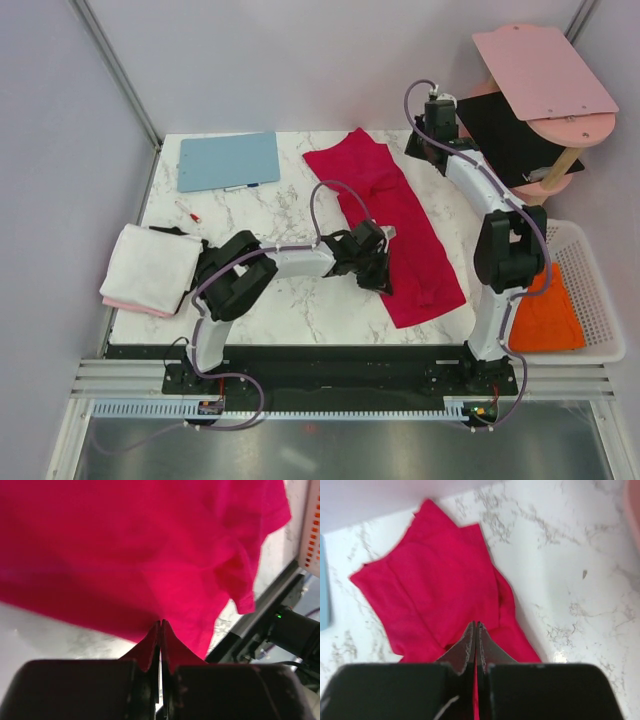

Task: Fold and stack the t-shirts
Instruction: Rotate the tshirt 90 degrees, then grab the bottom of the folded rectangular tshirt with both arms

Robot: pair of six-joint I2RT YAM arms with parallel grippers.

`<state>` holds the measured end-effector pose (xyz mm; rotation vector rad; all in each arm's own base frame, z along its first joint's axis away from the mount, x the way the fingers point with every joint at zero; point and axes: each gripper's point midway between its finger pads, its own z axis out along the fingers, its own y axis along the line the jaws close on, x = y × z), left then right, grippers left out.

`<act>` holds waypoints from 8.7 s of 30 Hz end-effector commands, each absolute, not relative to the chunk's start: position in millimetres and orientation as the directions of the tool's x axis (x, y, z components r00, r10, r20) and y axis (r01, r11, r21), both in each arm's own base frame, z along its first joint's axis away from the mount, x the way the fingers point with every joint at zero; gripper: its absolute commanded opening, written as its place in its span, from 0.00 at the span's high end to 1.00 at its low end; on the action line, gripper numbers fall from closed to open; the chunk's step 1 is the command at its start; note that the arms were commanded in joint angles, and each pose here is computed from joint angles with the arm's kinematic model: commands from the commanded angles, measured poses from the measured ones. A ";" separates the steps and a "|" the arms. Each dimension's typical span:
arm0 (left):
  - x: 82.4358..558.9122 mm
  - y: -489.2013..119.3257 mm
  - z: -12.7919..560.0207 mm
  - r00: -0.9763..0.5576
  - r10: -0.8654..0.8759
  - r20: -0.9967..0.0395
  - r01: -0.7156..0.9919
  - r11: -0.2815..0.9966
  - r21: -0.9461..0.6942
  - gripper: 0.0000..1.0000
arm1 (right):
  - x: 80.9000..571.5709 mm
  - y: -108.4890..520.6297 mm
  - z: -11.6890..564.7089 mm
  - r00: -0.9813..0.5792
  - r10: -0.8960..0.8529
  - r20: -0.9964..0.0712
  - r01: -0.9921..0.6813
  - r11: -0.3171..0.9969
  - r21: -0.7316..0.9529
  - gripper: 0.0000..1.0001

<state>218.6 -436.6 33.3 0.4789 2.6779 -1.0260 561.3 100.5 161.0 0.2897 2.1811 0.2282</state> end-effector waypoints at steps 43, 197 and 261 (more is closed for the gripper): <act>188.9 -391.1 83.2 -0.909 0.194 -0.369 0.390 0.708 -0.589 0.98 | 537.7 110.9 148.8 -0.650 0.240 -0.721 0.052 0.960 0.273 1.00; 219.2 -196.5 33.2 -0.959 -0.094 -0.267 0.052 0.868 -0.493 0.01 | 176.8 284.3 48.3 -0.943 -0.076 -0.323 -0.211 0.888 0.408 0.62; 116.9 -284.5 -8.3 -0.989 0.111 -0.100 0.149 0.794 -0.589 0.29 | 112.4 146.0 31.6 -0.876 0.293 -0.382 0.184 0.937 0.296 0.32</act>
